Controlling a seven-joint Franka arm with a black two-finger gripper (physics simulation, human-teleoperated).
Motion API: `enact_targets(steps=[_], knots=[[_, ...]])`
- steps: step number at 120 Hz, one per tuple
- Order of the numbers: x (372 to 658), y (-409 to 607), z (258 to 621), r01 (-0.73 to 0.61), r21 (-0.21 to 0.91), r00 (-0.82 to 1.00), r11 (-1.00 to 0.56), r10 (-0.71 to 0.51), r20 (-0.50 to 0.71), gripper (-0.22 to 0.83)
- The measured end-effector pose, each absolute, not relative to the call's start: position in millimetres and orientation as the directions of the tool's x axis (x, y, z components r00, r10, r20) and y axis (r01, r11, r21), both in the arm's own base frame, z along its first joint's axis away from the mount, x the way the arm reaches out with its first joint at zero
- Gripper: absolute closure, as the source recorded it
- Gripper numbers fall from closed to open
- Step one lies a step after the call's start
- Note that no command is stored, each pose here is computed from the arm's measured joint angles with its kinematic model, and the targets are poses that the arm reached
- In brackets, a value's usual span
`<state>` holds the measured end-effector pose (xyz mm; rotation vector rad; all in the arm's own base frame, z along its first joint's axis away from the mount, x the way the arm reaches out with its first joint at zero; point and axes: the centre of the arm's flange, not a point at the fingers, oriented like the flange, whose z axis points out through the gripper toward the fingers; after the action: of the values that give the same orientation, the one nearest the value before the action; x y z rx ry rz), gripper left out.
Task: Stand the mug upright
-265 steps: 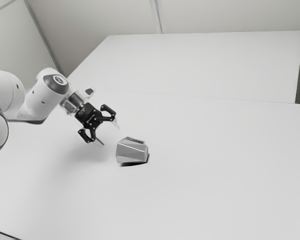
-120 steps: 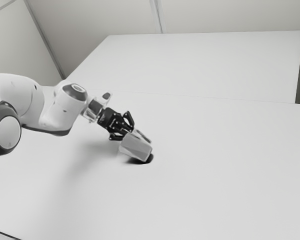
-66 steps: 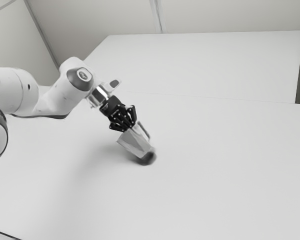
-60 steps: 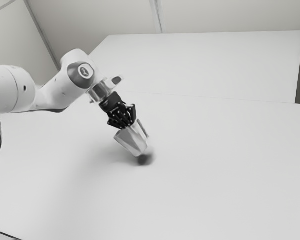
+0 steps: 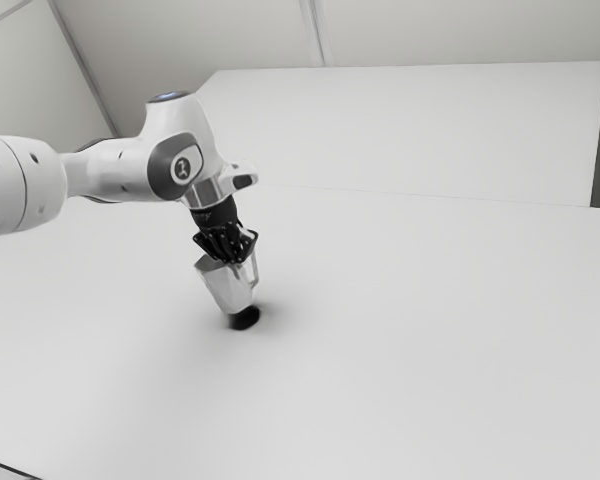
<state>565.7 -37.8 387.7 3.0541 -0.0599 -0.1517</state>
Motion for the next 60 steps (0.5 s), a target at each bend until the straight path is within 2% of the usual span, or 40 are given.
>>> enact_targets(steps=[53,60], knots=[[567.2,-35.7,354.9,-0.024,0.041,0.995,-0.999,-0.027,-0.094,0.78],[567.9,-36.9,354.8,-0.025,0.04,0.996,-0.999,-0.028,-0.09,0.65]])
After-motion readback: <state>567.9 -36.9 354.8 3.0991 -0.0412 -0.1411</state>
